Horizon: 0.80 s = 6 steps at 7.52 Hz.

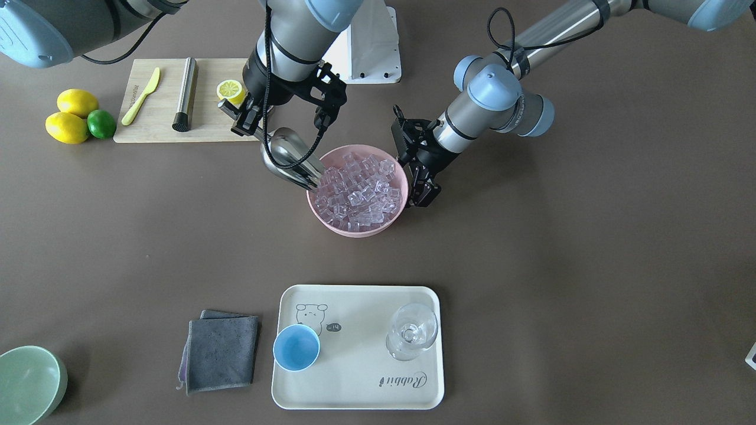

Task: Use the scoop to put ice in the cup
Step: 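Carry the scoop over the pink bowl with the right gripper, then dig the scoop into the ice cubes with the right gripper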

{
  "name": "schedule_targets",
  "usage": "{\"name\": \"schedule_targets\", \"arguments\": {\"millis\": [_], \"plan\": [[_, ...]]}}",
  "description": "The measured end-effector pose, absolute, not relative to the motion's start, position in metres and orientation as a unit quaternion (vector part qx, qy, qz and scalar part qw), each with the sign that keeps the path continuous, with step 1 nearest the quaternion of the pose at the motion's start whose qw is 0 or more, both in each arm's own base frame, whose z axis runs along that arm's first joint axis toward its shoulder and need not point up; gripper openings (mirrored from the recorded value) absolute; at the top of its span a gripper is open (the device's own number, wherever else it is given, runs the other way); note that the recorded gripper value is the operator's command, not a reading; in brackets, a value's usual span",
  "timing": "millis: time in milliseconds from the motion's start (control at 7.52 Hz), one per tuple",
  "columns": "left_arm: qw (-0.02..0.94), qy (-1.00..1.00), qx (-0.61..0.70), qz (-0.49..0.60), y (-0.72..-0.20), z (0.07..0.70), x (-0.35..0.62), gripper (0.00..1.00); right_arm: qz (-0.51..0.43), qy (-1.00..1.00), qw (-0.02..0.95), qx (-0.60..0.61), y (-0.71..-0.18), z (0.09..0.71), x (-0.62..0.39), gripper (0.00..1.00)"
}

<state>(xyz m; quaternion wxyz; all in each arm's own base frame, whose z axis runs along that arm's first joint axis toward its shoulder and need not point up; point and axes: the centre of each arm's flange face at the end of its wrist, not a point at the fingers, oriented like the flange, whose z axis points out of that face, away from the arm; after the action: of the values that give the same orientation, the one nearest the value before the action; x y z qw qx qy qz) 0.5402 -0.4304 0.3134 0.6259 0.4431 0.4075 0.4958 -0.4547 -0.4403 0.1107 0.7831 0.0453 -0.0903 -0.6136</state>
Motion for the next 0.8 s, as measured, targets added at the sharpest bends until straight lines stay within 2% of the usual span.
{"name": "schedule_targets", "arguments": {"millis": [797], "plan": [[0.626,0.408,0.443,0.495,-0.43,0.314,0.539,0.98,-0.635,-0.024,0.772,0.01,-0.446,0.114,-0.522,0.0]]}}
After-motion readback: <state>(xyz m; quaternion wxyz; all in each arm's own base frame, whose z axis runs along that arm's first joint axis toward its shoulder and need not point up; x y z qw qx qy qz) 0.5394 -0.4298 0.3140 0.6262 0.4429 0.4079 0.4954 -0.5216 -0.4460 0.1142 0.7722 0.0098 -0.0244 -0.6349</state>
